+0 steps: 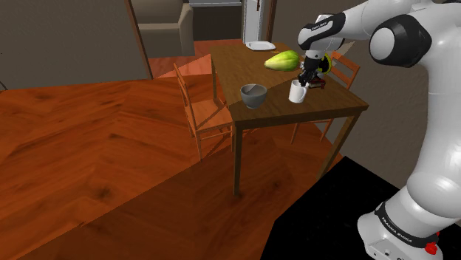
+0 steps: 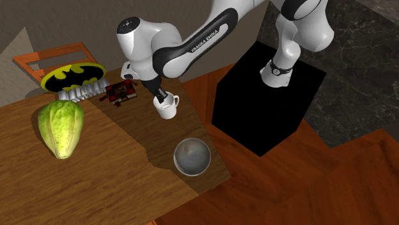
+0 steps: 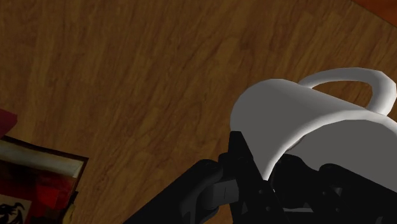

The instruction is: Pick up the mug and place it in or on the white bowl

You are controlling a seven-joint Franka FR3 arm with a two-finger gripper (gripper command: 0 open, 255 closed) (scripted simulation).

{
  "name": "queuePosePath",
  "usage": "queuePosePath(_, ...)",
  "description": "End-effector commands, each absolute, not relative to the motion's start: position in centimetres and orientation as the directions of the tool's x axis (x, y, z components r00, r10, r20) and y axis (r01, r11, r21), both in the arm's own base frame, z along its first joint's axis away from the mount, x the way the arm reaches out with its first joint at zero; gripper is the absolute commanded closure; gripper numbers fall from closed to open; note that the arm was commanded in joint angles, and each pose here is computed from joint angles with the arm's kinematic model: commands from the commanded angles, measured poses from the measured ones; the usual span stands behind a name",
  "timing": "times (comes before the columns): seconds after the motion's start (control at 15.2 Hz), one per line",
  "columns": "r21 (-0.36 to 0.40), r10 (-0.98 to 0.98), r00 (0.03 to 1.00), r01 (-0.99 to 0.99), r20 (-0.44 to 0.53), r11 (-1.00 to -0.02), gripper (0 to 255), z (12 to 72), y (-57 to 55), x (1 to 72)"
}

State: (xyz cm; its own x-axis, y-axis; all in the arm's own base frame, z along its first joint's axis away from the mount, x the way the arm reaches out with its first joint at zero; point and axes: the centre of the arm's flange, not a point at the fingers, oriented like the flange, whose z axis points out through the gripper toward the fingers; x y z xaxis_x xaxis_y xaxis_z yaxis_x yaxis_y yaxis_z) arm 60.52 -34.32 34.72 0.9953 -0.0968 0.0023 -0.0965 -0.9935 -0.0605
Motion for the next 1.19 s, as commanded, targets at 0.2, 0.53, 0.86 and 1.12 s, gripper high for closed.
queuePosePath(0.2,-0.06,-0.097,0.995,-0.096,0.003,-0.994,255,35.8,-34.3,60.5)
queuePosePath(0.53,-0.06,-0.097,0.995,-0.096,0.003,-0.994,255,38.4,-34.3,60.5)
queuePosePath(0.86,-0.06,-0.097,0.995,-0.096,0.003,-0.994,255,41.1,-34.3,60.5)
queuePosePath(1.12,-0.06,-0.097,0.995,-0.096,0.003,-0.994,255,43.2,-34.3,60.5)
